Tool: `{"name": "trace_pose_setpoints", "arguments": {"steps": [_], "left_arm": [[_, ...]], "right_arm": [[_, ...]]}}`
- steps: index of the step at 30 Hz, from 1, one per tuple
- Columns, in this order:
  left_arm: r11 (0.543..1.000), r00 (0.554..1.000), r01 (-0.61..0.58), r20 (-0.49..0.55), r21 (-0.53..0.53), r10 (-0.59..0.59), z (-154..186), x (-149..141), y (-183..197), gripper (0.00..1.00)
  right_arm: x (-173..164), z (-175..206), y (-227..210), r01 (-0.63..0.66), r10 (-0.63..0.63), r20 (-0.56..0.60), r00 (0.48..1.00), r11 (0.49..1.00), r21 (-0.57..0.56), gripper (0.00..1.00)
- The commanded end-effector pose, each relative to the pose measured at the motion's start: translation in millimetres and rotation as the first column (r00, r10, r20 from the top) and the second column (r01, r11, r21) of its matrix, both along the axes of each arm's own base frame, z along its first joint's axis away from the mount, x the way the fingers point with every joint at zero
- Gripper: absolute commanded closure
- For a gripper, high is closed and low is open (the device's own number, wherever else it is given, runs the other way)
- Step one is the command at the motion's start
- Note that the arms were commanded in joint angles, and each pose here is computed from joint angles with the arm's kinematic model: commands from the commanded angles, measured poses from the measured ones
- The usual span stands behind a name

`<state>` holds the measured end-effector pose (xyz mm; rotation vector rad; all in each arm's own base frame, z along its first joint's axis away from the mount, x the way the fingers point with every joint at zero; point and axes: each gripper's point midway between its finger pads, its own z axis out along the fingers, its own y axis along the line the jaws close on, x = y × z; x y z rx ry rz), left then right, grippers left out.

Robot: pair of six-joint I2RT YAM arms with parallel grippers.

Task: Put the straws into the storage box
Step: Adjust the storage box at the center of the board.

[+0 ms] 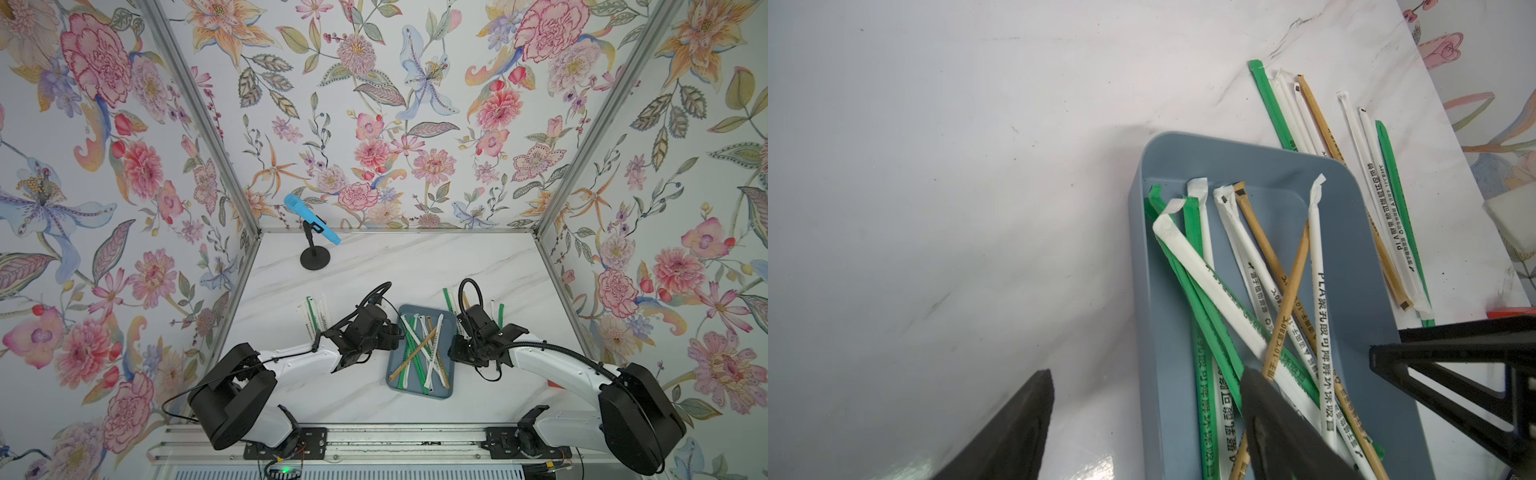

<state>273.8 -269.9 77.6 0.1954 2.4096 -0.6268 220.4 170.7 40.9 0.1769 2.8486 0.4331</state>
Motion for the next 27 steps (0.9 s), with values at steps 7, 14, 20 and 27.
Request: {"name": "trace_pose_setpoints", "arguments": {"steps": [7, 14, 20, 27], "left_arm": [[0.999, 0.999, -0.034, 0.020, 0.010, 0.034, 1.8, -1.0, 10.1, 0.26], [0.999, 0.999, -0.052, 0.018, 0.014, 0.051, 0.3, -2.8, 16.9, 0.25], [0.998, 0.998, -0.060, 0.025, 0.029, 0.060, 2.0, -1.6, 19.9, 0.26], [0.995, 0.995, -0.087, 0.051, 0.040, 0.085, 7.3, 2.9, 25.2, 0.24]], "right_arm": [[52.6, 25.0, 48.8, -0.095, 0.088, 0.095, 0.992, 0.993, 0.072, 0.57], [68.8, 31.3, 69.9, -0.153, 0.142, 0.098, 0.985, 0.983, 0.103, 0.57], [75.4, 46.1, 38.0, -0.113, 0.107, 0.150, 0.983, 0.993, 0.034, 0.55], [75.6, 53.0, -72.6, 0.114, -0.102, 0.174, 0.979, 0.992, -0.061, 0.54]]}}
